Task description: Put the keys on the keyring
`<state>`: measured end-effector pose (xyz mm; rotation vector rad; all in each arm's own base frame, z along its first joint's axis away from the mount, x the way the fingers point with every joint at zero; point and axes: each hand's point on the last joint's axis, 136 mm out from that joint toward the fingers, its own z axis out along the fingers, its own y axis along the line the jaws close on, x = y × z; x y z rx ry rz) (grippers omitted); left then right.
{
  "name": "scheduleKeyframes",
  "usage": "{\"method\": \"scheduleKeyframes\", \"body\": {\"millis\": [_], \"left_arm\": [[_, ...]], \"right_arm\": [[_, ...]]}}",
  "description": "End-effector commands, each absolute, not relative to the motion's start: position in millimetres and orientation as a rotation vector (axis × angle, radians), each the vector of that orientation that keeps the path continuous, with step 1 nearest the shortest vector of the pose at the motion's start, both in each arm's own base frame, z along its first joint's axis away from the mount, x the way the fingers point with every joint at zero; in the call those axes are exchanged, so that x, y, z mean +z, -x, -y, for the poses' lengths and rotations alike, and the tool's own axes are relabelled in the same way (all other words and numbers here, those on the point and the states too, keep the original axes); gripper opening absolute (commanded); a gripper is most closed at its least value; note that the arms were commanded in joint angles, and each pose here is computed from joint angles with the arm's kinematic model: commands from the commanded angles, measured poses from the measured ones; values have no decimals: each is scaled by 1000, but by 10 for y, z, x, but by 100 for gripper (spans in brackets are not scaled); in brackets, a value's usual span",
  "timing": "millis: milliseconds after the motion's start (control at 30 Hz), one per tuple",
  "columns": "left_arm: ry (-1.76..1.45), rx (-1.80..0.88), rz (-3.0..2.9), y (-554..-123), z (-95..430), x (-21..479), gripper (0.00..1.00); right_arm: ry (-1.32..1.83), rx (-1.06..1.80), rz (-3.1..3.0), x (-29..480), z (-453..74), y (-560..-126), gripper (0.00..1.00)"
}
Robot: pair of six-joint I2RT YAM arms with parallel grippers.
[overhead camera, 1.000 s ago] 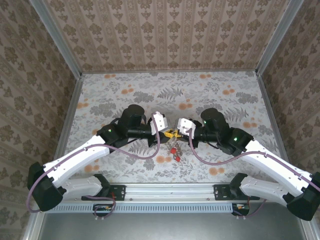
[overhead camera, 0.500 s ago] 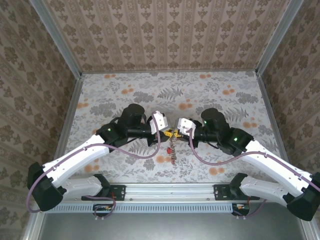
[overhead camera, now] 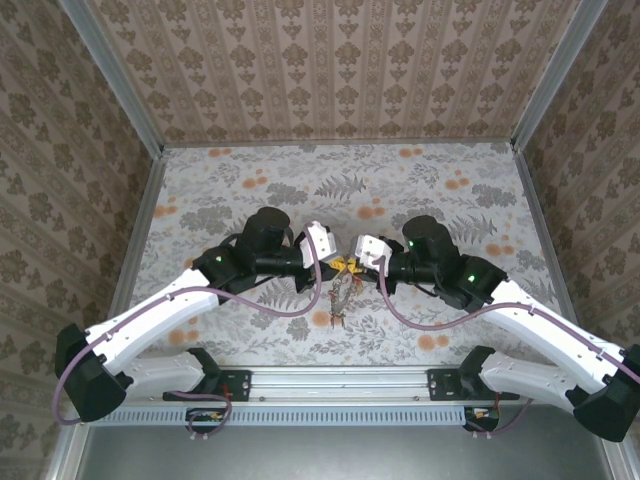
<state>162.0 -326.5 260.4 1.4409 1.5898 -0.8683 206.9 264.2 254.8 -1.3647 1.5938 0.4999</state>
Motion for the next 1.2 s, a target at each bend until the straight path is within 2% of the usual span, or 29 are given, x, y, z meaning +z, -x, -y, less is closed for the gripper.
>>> {"method": "scheduleKeyframes", "body": {"millis": [0, 33, 133, 200, 533, 767, 967, 1167], "left_arm": [[-1429, -857, -1574, -1683, 3299, 2749, 0], [-1453, -885, -1544, -1629, 3307, 2776, 0], [-1407, -925, -1503, -1631, 3283, 2871, 0], [-1349, -979, -1484, -1671, 3236, 2963, 0], [-1331, -1138, -1304, -1524, 3203, 3206, 0], [-1302, -1164, -1258, -1496, 3202, 3241, 0], [-1277, -1157, -1219, -1501, 3194, 3227, 0], [-1267, -1153, -1170, -1488, 3199, 3248, 0]], "right_arm": [[1366, 539, -1503, 2731, -2708, -1994, 0], [1362, 534, -1508, 2724, -2701, -1999, 0], [1346, 508, -1508, 2723, -2650, -2006, 16], [1340, 499, -1506, 2701, -2600, -1990, 23], [1346, 526, -1481, 2779, -2578, -1939, 30], [1319, 514, -1483, 2847, -2632, -2050, 32], [1311, 598, -1437, 2938, -2671, -1951, 21], [1317, 652, -1421, 2956, -2725, -1915, 20]]}}
